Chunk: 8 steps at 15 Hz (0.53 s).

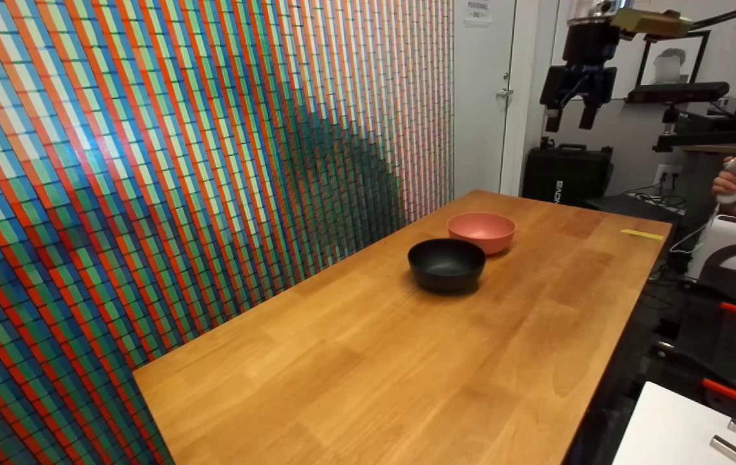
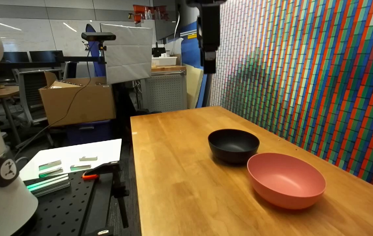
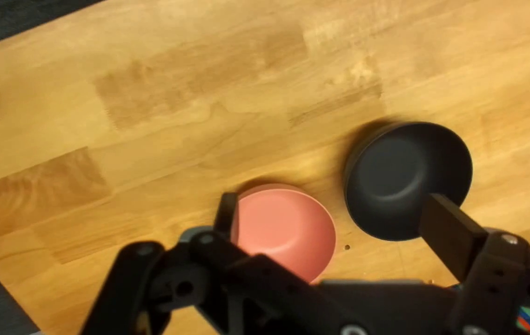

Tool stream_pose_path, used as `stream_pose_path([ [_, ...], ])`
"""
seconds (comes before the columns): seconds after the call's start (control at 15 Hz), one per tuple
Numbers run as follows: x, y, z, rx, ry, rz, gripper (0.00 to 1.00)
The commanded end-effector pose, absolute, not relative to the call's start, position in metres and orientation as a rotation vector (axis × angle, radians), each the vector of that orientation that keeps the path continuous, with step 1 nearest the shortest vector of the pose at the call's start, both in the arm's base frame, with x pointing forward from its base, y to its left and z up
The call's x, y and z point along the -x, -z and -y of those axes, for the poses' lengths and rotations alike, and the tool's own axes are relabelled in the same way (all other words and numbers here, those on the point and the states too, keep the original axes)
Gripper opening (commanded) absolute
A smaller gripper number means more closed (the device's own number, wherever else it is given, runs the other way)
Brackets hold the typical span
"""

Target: Put the left bowl in the right bowl

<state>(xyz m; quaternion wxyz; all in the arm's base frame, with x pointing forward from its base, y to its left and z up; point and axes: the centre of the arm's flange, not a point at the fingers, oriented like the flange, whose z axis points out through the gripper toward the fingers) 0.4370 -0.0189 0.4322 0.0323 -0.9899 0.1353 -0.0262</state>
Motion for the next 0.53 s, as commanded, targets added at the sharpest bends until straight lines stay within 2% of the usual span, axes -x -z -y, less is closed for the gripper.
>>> stream_pose_path([
  [0.0,-0.502,-0.383,-0.006,3.028,0.064,-0.557,1.00],
  [0.47,-0.547,-0.275,-0.045,3.040,-0.090,-0.710,1.00],
])
